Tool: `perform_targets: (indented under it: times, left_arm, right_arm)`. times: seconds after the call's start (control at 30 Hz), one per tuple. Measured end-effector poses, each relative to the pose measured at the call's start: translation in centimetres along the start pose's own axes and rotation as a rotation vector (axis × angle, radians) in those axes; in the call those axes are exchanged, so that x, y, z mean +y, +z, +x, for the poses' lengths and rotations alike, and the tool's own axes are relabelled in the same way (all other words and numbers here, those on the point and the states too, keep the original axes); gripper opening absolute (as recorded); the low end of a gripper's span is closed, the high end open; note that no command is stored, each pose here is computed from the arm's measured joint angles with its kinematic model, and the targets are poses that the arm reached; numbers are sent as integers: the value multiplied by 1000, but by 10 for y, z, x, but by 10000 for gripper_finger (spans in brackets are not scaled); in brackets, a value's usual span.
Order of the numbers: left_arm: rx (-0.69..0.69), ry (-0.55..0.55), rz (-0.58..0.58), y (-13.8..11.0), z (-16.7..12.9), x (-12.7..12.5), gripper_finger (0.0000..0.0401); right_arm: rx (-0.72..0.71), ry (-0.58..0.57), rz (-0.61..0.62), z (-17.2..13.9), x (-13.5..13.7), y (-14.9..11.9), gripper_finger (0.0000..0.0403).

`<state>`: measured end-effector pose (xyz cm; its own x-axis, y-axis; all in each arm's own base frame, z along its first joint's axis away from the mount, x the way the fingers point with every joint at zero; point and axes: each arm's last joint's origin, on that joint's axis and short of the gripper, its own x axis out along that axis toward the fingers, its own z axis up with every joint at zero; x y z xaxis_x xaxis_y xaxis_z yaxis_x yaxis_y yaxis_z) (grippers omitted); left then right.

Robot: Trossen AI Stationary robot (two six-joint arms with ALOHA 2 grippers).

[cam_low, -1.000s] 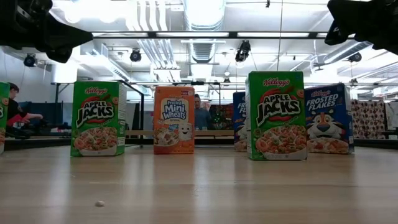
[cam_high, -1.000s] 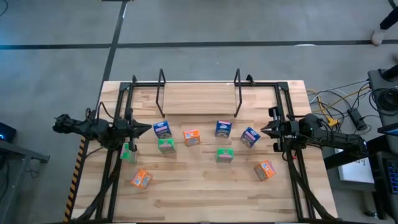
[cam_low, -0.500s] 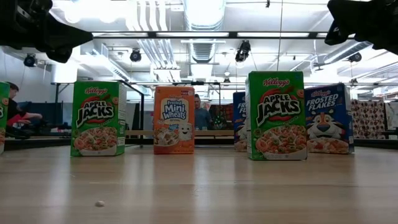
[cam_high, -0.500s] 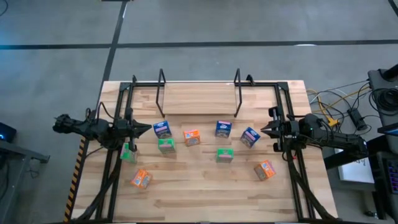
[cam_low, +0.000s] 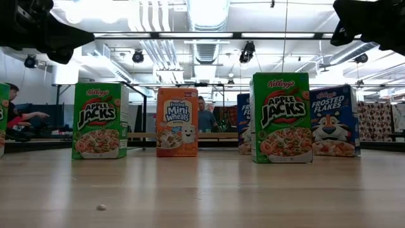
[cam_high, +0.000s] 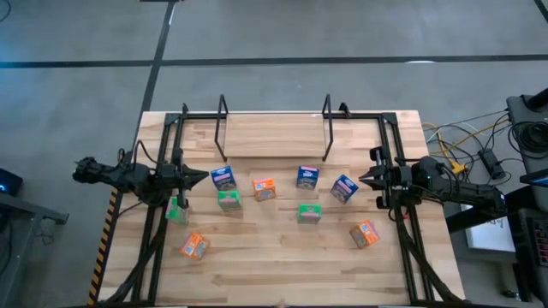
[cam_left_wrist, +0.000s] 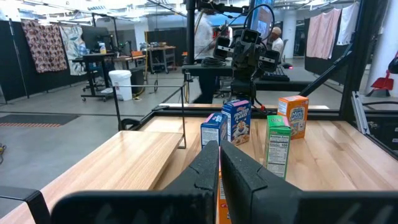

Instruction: Stack cereal on shelf

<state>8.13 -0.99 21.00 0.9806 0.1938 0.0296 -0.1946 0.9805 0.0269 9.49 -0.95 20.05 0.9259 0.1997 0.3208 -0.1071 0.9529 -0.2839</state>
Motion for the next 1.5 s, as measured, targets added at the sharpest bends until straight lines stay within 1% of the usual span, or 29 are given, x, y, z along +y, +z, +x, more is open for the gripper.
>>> perform_targets:
  times: [0.3, 0.33, 0.47, 0.57, 1.13, 1.2, 1.27, 1.33, 1.37, 1.4, 1.5]
  left_arm:
    - [0, 0, 0, 0, 0, 0, 0]
    - [0, 0, 0, 0, 0, 0, 0]
    - [0, 0, 0, 0, 0, 0, 0]
    - [0, 0, 0, 0, 0, 0, 0]
    - [0, 0, 0, 0, 0, 0, 0]
    - [0, 0, 0, 0, 0, 0, 0]
    - [-1, 0, 0, 0, 0, 0, 0]
    - [0, 0, 0, 0, 0, 0, 0]
    - [0, 0, 0, 0, 0, 0, 0]
    - [0, 0, 0, 0, 0, 0, 0]
    - [-1, 0, 0, 0, 0, 0, 0]
  right_arm:
    - [0, 1, 1, 0, 0, 0, 9]
    - [1, 1, 15, 0, 0, 0, 9]
    - [9, 2, 161, 0, 0, -1, 9]
    - [9, 2, 207, 0, 0, -1, 9]
    - [12, 2, 215, 0, 0, -1, 9]
    - [17, -2, 234, 0, 0, -2, 9]
    - [19, -75, 287, 0, -2, -2, 9]
    - [23, -209, 332, 0, -6, -3, 9]
    - [26, -259, 338, 0, -7, -4, 9]
    - [31, -281, 335, 0, -8, -5, 9]
    - [37, -281, 333, 2, -8, -6, 9]
